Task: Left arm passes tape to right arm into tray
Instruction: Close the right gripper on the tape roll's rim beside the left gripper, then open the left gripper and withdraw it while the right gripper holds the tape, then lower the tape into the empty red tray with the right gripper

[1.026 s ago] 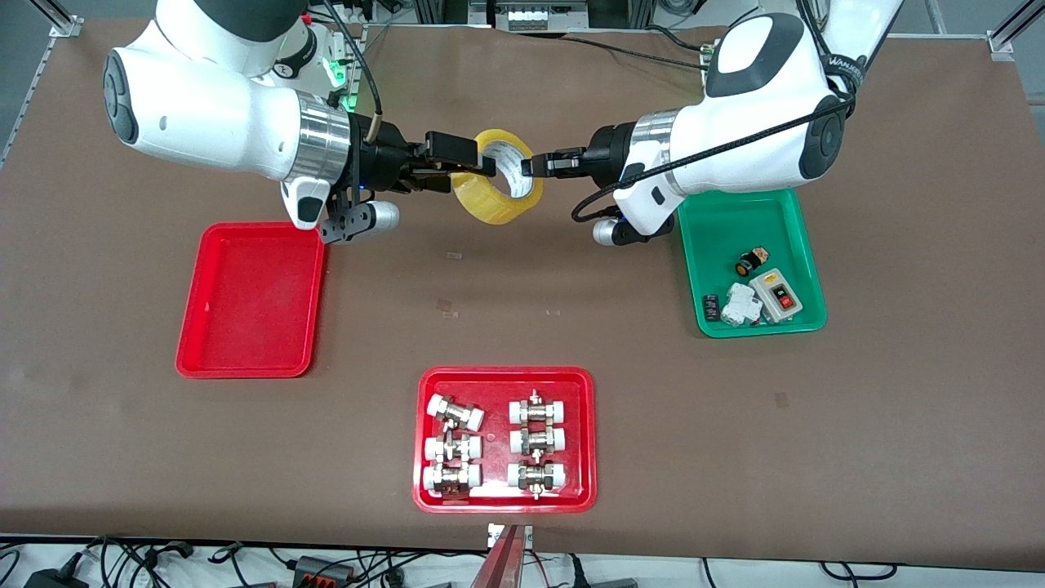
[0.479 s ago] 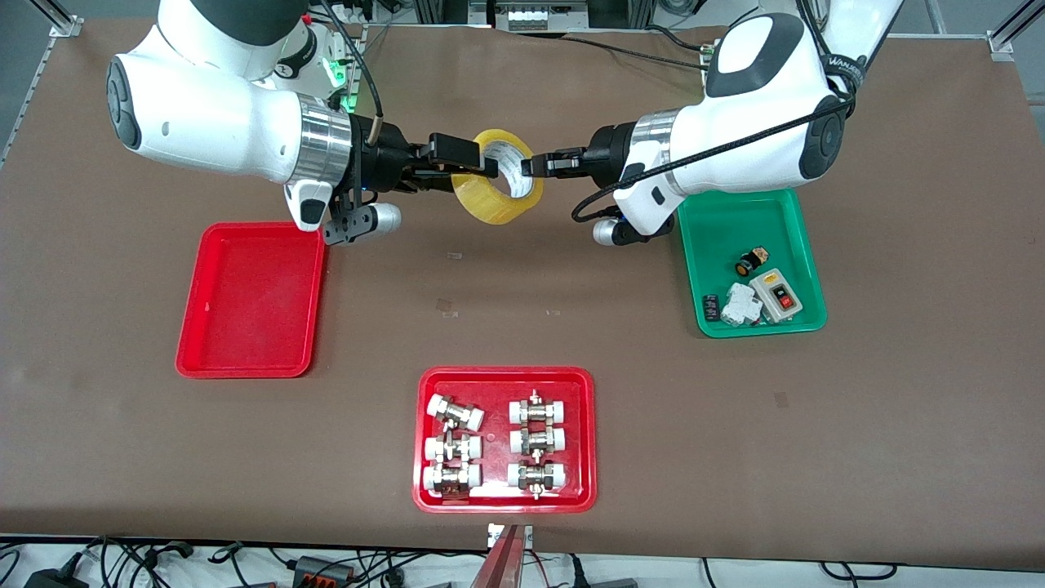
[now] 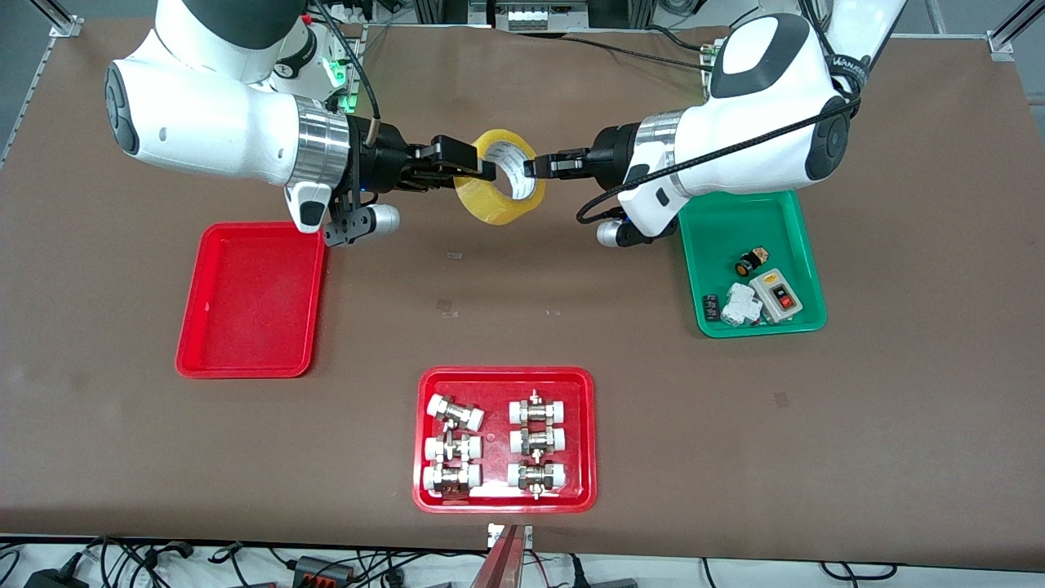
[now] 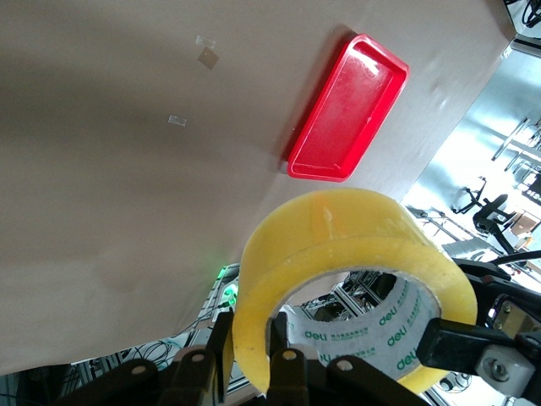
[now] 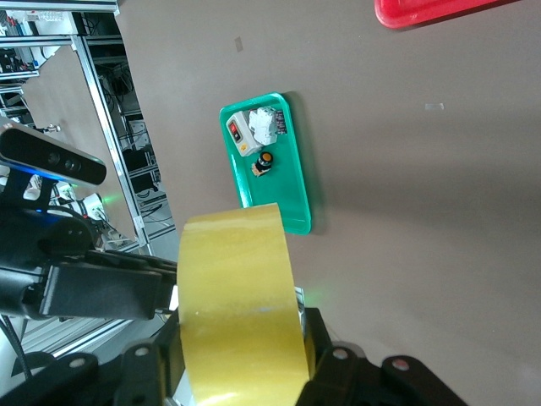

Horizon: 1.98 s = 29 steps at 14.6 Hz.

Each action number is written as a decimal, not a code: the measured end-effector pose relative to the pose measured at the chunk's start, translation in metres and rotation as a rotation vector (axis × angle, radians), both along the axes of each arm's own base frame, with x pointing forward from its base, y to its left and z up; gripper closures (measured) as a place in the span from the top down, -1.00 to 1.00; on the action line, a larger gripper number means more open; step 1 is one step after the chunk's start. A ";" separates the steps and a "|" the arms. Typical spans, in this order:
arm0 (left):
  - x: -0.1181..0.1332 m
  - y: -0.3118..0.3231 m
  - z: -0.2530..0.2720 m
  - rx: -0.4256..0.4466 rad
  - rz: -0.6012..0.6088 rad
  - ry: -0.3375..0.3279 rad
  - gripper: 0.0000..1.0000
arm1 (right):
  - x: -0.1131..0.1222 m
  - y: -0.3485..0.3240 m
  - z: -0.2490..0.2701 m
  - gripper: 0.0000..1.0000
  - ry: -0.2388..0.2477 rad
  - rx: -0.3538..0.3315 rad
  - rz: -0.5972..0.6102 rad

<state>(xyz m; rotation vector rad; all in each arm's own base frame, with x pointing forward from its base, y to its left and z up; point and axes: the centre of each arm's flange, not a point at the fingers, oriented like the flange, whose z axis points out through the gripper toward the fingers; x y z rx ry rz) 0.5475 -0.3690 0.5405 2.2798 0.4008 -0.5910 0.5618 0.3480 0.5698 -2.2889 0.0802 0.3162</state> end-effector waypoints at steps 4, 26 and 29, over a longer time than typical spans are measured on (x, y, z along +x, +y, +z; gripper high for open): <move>-0.001 0.002 0.000 0.004 -0.013 0.013 -0.29 | -0.001 0.001 -0.001 0.15 0.001 0.001 0.003; 0.016 0.302 0.059 0.463 -0.536 -0.339 1.00 | 0.090 -0.412 -0.281 0.09 0.142 -0.030 -0.075; 0.014 0.335 0.069 0.515 -0.541 -0.366 1.00 | 0.082 -0.444 -0.298 0.09 0.090 -0.040 -0.014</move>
